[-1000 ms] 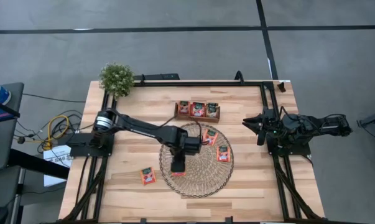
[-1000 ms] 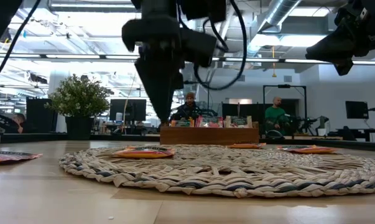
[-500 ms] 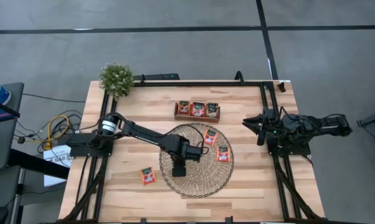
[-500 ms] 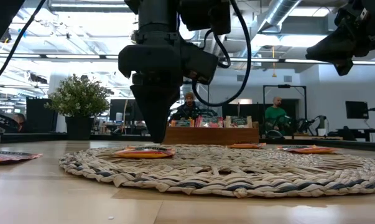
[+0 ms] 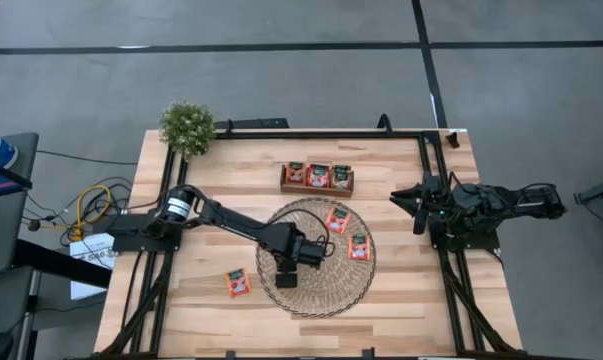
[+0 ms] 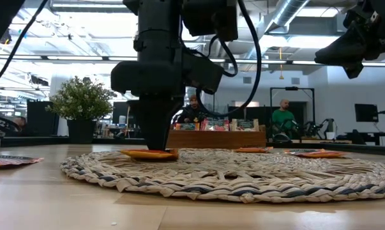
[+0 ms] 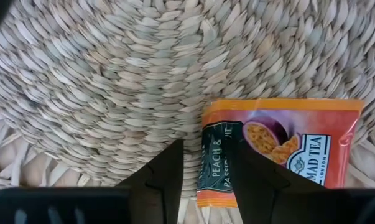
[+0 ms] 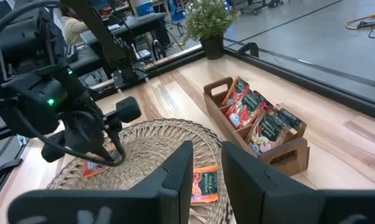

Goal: Pick & Place Tea
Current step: Put the orange tea bag into the left section of the wooden organizer

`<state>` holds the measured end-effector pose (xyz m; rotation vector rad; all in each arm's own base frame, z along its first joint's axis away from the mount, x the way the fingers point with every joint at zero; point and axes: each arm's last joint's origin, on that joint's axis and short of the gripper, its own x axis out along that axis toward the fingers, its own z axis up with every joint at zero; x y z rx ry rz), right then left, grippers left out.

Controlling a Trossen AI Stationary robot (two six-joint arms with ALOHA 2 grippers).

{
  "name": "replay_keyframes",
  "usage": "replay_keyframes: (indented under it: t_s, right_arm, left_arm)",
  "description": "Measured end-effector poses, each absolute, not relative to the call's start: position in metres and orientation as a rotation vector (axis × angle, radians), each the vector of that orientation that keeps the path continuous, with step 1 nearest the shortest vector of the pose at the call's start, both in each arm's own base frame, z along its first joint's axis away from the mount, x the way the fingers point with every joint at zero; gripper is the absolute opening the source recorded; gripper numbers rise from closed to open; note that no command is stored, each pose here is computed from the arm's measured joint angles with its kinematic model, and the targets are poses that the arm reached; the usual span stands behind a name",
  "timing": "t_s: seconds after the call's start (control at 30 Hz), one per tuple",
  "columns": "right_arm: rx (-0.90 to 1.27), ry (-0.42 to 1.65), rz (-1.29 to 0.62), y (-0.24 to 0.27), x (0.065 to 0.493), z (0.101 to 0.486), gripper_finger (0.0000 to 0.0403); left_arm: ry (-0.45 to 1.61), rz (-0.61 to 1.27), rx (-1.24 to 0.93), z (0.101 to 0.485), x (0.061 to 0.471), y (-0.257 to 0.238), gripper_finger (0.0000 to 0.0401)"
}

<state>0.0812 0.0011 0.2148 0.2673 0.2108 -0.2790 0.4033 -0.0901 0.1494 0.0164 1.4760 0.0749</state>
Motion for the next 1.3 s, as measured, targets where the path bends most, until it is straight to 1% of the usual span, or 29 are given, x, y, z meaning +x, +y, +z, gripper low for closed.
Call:
replay_keyframes:
  t_s: [0.13,0.37,0.47,0.73,0.9,1.1,1.3]
  right_arm:
    - [0.267,0.211,-0.279,0.001,0.081,0.215,0.0077]
    - [0.268,0.209,-0.279,0.001,0.081,0.215,0.0077]
    - [0.268,0.209,-0.279,0.001,0.081,0.215,0.0077]
    - [0.267,0.21,-0.28,0.001,0.081,0.215,0.0077]
    - [0.268,0.209,-0.28,0.001,0.081,0.215,0.0077]
    - [0.268,0.208,-0.28,0.001,0.081,0.215,0.0077]
    - [0.268,0.208,-0.28,0.001,0.081,0.215,0.0077]
  left_arm:
    - [1.466,0.09,0.033,0.149,0.403,-0.091,0.0103]
    - [1.456,0.095,0.037,0.149,0.404,-0.092,0.0028]
    - [1.455,0.099,0.038,0.149,0.404,-0.091,0.0006]
    - [1.48,0.125,0.027,0.151,0.401,-0.09,0.0]
    - [1.537,0.171,0.081,0.17,0.399,-0.088,0.0]
    - [1.513,0.248,0.239,0.214,0.404,-0.085,0.0]
    - [1.43,0.365,0.513,0.253,0.412,-0.064,0.0]
